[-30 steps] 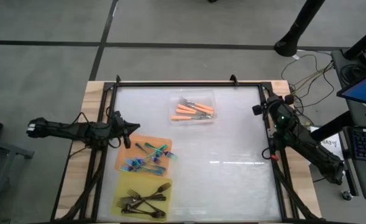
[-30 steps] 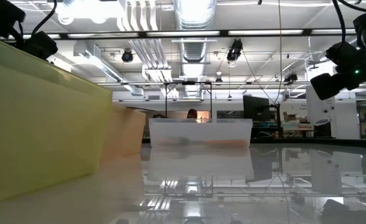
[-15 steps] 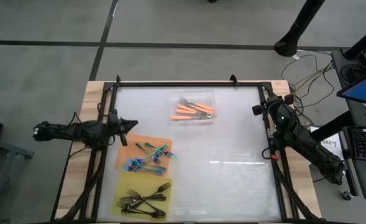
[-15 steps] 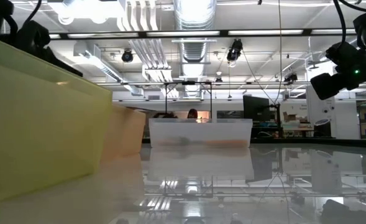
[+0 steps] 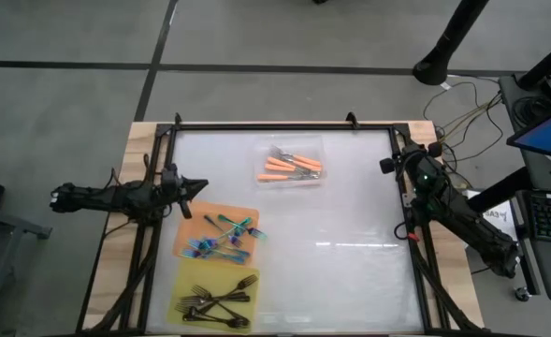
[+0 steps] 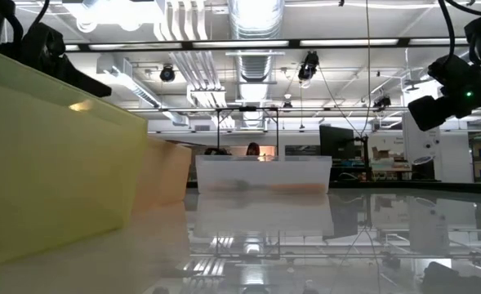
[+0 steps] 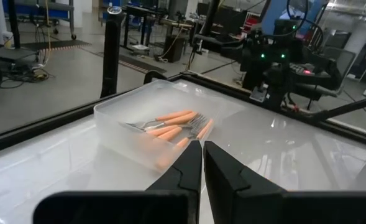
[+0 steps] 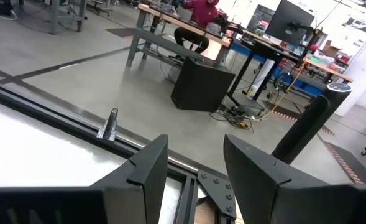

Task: Sort silverware by color (type)
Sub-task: Return to Home Position

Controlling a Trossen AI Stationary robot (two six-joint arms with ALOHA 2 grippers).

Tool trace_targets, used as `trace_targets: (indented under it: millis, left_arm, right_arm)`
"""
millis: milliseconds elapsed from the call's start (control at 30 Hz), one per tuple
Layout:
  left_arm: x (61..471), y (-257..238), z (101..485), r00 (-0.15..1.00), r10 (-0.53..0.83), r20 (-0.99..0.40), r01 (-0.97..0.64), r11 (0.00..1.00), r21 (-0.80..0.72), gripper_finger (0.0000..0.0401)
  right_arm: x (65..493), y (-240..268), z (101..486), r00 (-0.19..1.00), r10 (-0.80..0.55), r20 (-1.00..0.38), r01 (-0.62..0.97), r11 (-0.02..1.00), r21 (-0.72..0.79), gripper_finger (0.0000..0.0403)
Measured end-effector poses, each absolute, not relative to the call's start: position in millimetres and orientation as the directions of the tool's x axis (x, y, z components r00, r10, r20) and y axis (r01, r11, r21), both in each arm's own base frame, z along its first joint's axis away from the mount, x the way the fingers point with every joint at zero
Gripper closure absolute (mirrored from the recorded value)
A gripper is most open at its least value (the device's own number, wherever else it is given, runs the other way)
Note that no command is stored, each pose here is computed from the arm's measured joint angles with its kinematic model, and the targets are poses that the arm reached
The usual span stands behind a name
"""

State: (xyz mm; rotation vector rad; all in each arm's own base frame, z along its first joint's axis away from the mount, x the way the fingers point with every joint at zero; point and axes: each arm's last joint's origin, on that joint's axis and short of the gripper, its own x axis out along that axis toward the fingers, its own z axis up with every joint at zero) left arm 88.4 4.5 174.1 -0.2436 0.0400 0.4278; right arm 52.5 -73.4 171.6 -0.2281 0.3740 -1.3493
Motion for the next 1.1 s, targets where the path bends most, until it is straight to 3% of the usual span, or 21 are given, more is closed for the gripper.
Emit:
trace_targets:
  millis: [333, 567, 633, 733, 900, 1100]
  left_arm:
    - [90.0, 4.3, 175.2, 0.913, 0.405, -0.046, -0.403, 0.880, -0.251, 0.0401]
    - [91.2, 4.2, 175.5, 0.914, 0.405, -0.010, -0.392, 0.879, -0.272, 0.0401]
    - [92.7, 4.0, 174.9, 0.914, 0.405, 0.037, -0.377, 0.877, -0.299, 0.0401]
    - [93.8, 3.9, 174.2, 0.911, 0.404, 0.078, -0.360, 0.875, -0.324, 0.0401]
    - [93.7, 4.1, 175.6, 0.909, 0.407, 0.093, -0.357, 0.873, -0.332, 0.0401]
    - [93.7, 4.1, 175.9, 0.908, 0.407, 0.096, -0.356, 0.873, -0.334, 0.0401]
  right_arm:
    - [52.8, -73.5, 171.8, 0.179, -0.975, -0.129, 0.906, 0.214, -0.364, 0.0255]
    - [56.0, -73.9, 183.2, 0.263, -0.965, -0.019, 0.953, 0.256, 0.163, 0.0255]
    - [58.6, -73.5, 186.4, 0.340, -0.940, 0.028, 0.917, 0.338, 0.211, 0.0255]
    - [64.5, -71.5, 188.7, 0.520, -0.848, 0.106, 0.833, 0.531, 0.159, 0.0255]
    - [73.9, -62.6, 190.7, 0.826, -0.521, 0.214, 0.542, 0.839, -0.046, 0.0255]
    - [76.7, -53.0, 195.0, 0.948, -0.215, 0.235, 0.264, 0.944, -0.199, 0.0255]
